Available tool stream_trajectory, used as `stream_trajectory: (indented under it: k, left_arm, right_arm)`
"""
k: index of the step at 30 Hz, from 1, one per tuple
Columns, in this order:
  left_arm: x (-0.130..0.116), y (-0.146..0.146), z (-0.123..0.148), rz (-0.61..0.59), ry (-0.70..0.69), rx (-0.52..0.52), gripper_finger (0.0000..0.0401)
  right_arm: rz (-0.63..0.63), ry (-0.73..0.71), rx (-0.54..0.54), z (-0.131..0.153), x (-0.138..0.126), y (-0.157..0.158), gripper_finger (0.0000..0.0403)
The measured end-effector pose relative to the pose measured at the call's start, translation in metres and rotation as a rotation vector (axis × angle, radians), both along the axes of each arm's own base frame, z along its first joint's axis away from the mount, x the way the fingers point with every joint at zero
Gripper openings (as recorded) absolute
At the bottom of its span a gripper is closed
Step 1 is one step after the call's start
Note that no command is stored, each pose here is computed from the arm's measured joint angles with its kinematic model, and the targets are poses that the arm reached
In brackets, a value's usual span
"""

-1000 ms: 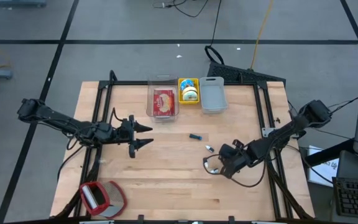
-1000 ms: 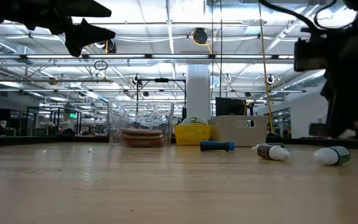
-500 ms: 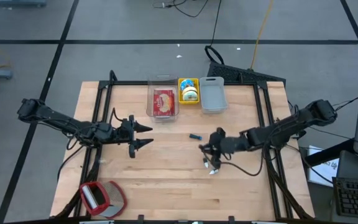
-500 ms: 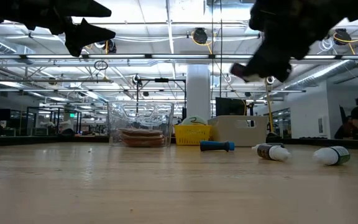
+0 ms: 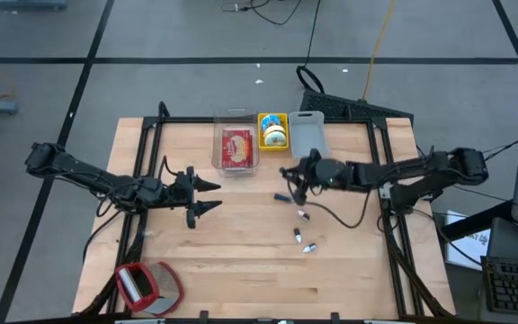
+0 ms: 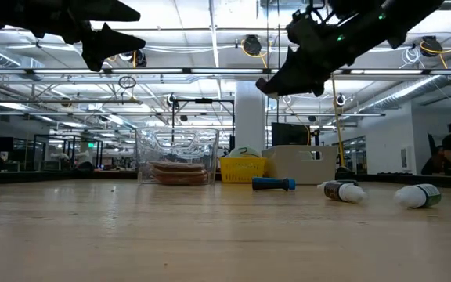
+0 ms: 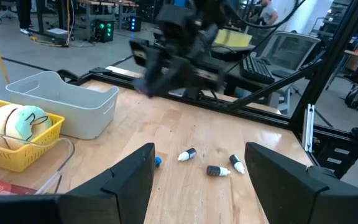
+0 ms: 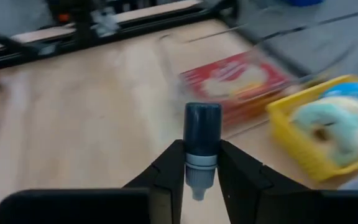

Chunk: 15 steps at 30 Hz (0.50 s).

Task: Pick & Place Food Item
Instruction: Put the violet food coloring bottle into the grey bin

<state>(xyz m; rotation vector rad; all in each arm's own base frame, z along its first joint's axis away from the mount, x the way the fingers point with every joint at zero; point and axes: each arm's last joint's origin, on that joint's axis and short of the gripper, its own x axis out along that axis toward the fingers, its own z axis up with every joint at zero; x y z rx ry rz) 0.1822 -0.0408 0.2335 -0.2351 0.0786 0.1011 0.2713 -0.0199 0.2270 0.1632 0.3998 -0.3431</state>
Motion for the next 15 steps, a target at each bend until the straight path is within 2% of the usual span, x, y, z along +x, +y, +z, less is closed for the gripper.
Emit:
stream_trajectory:
  k: [4, 15]
  left_arm:
    - [0.0, 0.0, 0.0, 0.0, 0.0, 0.0, 0.0253]
    - [0.0, 0.0, 0.0, 0.0, 0.0, 0.0, 0.0253]
  right_arm:
    - [-0.083, -0.015, -0.031, 0.003, -0.003, -0.032, 0.0069]
    - [-0.208, -0.053, 0.084, 0.003, -0.037, -0.123, 0.0067]
